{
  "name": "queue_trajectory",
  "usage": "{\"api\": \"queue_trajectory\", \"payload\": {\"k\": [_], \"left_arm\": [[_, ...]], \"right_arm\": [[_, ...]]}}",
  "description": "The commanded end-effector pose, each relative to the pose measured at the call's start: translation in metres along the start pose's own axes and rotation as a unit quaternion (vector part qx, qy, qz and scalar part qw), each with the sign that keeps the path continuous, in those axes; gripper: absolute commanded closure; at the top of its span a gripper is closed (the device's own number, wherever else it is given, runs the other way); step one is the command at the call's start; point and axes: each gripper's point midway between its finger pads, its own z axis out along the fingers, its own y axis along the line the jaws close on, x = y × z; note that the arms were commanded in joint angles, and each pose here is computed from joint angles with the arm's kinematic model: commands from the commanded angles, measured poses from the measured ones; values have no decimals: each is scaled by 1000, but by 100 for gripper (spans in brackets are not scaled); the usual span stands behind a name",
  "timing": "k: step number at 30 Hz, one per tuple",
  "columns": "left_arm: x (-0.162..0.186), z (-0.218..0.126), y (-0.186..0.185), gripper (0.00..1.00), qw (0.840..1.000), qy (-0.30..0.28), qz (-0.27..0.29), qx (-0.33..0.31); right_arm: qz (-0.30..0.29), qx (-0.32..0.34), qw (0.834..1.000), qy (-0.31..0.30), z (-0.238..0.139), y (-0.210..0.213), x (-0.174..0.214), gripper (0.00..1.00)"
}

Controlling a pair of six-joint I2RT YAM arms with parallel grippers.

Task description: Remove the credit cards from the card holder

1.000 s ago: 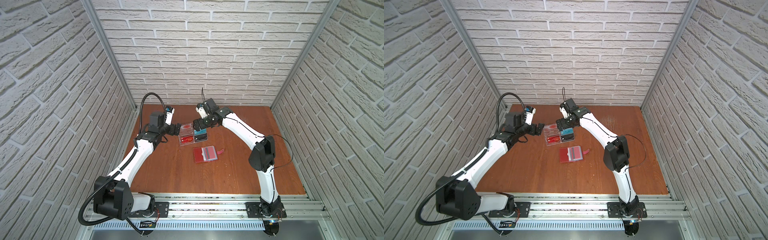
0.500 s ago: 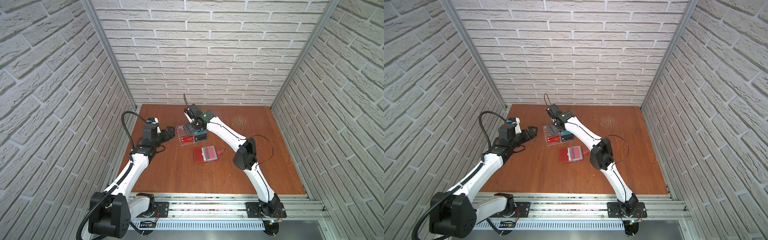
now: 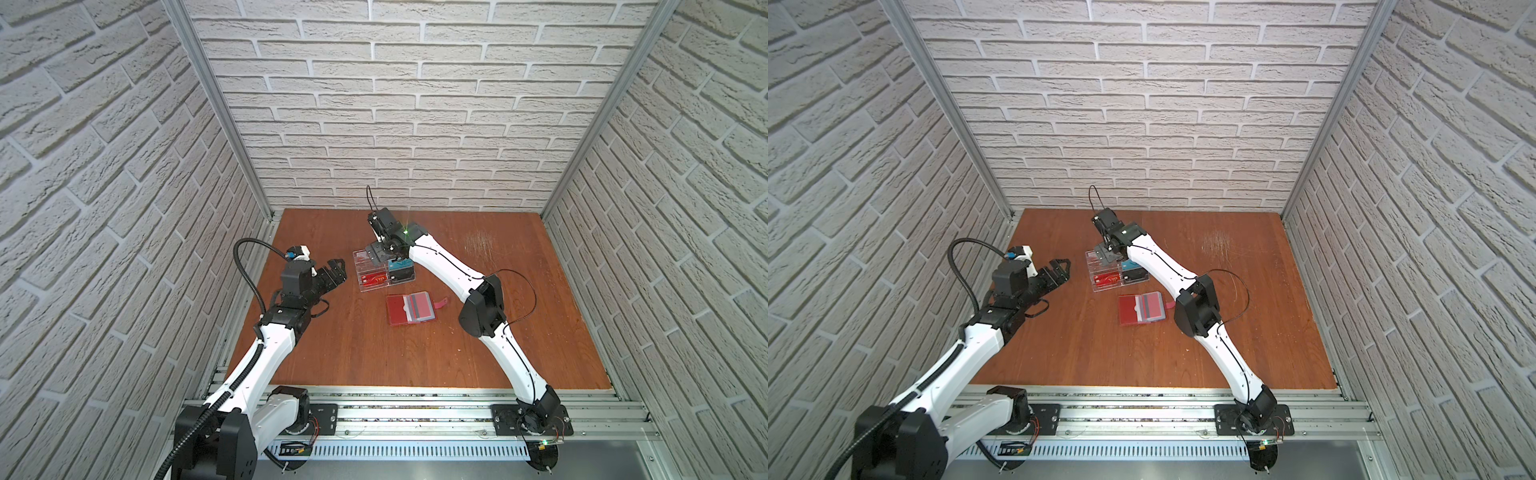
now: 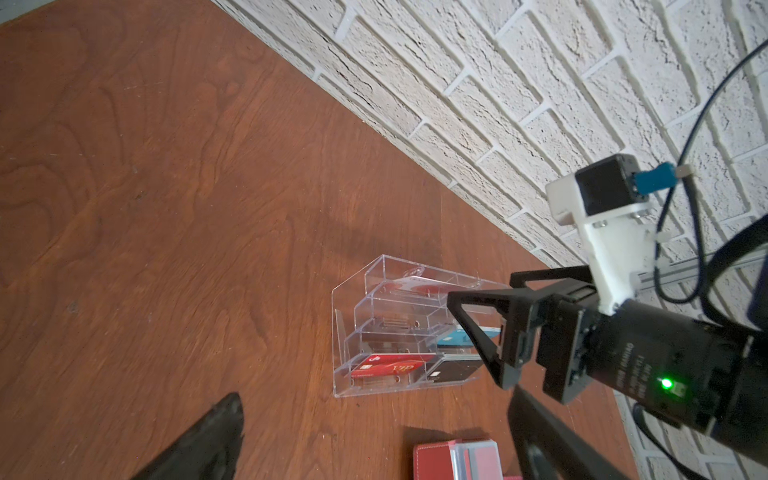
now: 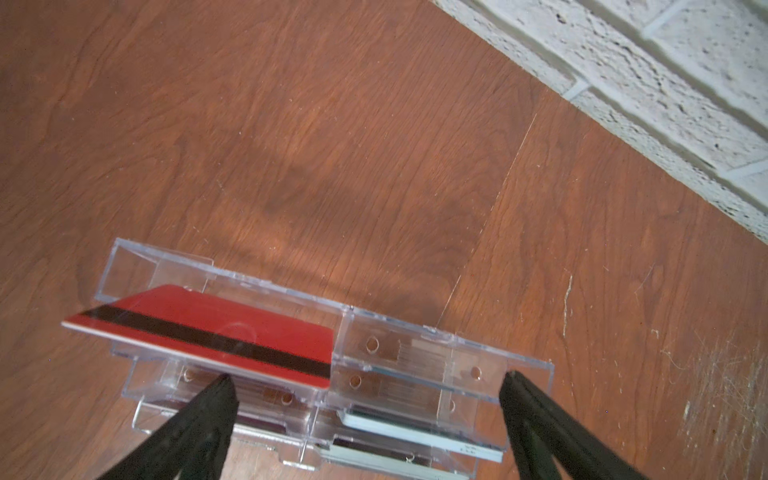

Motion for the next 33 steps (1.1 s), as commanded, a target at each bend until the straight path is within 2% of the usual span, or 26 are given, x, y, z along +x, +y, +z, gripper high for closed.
{"api": "queue_trajectory", "payload": {"k": [1,8,19,28,33], "left_arm": [[-9,2,-16,2,999,1,11,33],[0,4,-23,2,998,37,18,44],[7,-14,-47,2,995,38,73,58],[20,-29,-68,2,985,34,159,51],[31,-33,-90,2,976,33,198,78]], "right_arm": [[29,13,998,-45,-3,-4,-24,0],[42,16,996,-72,2,-3,-36,0],[62,6,994,-85,1,-1,-43,0],[86,-7,991,-99,-57,-15,-56,0],[140,-26,985,-95,-93,-44,-42,0]]}}
